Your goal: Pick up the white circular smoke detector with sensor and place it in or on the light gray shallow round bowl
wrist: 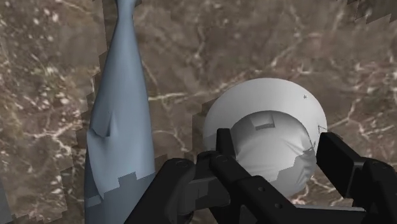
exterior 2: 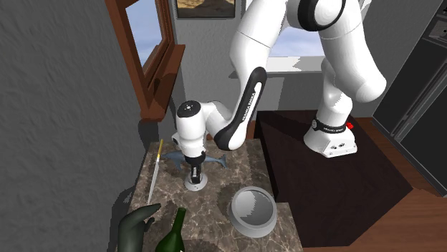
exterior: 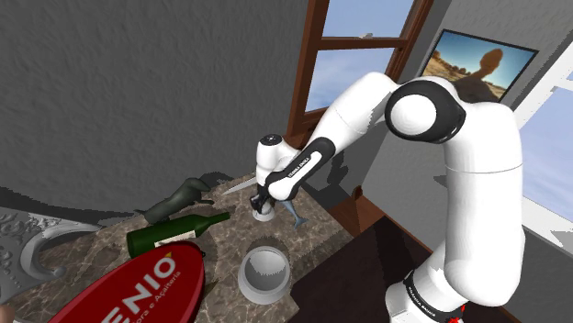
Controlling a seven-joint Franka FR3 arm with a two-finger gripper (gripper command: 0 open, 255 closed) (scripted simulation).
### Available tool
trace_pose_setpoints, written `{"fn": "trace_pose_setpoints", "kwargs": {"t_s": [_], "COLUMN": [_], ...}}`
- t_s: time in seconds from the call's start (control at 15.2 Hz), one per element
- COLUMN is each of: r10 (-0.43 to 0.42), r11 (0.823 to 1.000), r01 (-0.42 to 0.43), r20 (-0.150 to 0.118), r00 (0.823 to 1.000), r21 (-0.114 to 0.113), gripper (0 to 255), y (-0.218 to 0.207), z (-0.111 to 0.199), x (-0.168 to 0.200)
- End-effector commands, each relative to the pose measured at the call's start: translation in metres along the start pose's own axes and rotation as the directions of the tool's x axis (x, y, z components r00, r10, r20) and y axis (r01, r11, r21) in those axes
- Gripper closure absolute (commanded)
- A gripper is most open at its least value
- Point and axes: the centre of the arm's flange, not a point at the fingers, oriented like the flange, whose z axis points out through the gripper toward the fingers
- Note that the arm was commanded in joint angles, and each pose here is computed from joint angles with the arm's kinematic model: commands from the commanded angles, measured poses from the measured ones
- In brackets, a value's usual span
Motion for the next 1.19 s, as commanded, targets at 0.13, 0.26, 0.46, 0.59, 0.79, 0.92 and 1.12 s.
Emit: {"fn": "trace_pose_setpoints", "kwargs": {"t_s": [0.13,0.26,0.46,0.59,0.79,0.92,1.12], "r10": [0.0,0.0,0.0,0.0,0.0,0.0,0.0], "r11": [1.0,1.0,1.0,1.0,1.0,1.0,1.0], "r01": [0.0,0.0,0.0,0.0,0.0,0.0,0.0], "r20": [0.0,0.0,0.0,0.0,0.0,0.0,0.0], "r00": [1.0,1.0,1.0,1.0,1.0,1.0,1.0], "r21": [0.0,0.0,0.0,0.0,0.0,0.0,0.0], "gripper": [255,255,255,255,255,255,255], "y": [0.001,0.002,0.003,0.003,0.004,0.005,0.006], "z": [-0.019,-0.029,-0.045,-0.056,-0.071,-0.082,-0.098], "x": [0.0,0.0,0.0,0.001,0.001,0.001,0.001]}}
